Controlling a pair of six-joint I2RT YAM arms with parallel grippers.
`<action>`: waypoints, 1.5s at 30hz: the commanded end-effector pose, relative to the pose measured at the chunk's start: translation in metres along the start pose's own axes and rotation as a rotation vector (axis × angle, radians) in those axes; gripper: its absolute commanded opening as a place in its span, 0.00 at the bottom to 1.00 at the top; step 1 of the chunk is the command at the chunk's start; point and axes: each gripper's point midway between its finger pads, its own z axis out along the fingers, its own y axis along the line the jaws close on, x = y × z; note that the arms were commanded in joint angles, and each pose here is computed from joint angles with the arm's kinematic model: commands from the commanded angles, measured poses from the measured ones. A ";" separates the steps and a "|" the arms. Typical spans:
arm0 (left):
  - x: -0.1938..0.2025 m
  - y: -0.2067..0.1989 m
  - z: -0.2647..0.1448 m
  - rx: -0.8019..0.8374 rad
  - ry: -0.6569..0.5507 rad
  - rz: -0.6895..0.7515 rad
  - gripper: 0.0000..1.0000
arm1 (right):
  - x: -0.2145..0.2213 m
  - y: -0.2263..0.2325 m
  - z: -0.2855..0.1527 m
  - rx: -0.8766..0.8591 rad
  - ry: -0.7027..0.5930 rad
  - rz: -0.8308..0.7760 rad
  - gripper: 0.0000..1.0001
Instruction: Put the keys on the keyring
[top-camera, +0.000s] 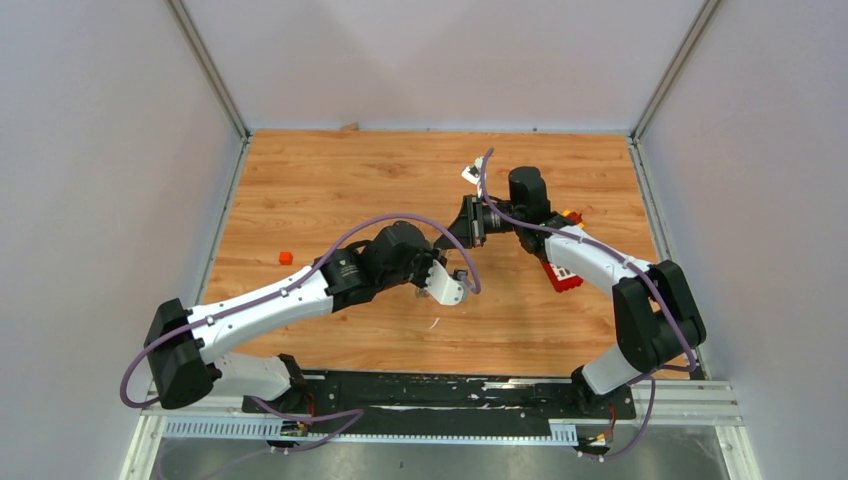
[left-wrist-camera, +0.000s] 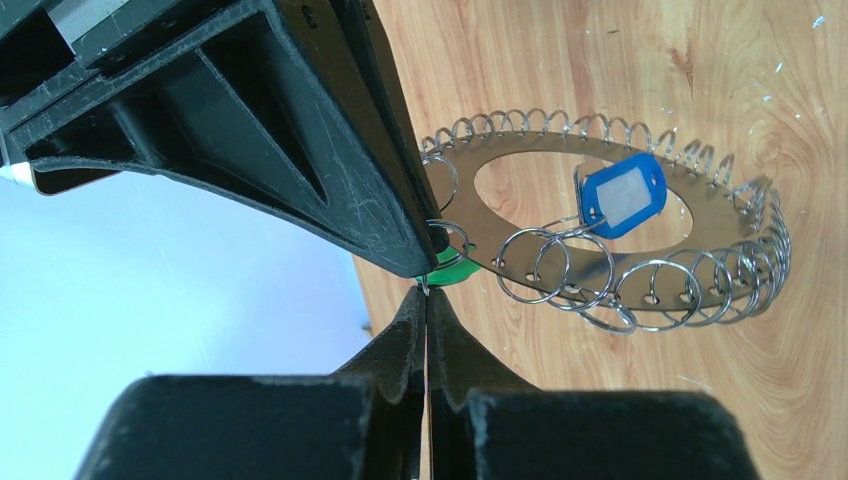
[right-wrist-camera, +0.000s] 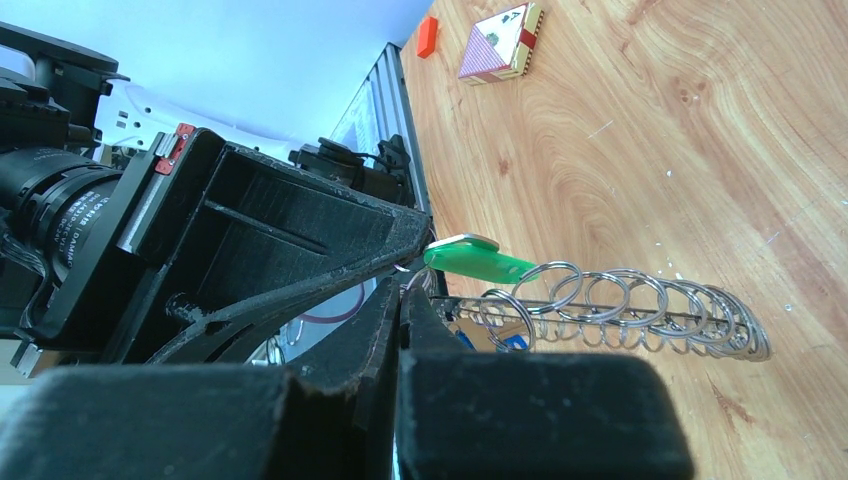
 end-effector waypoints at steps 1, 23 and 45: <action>-0.004 -0.004 -0.001 0.013 -0.030 0.004 0.00 | -0.013 0.018 -0.002 -0.052 -0.023 -0.070 0.00; -0.009 -0.015 0.004 0.046 -0.029 0.059 0.00 | -0.013 0.018 -0.002 -0.055 -0.029 -0.054 0.00; -0.013 -0.022 0.004 0.081 -0.043 0.069 0.00 | -0.015 0.016 -0.004 -0.039 -0.046 -0.054 0.00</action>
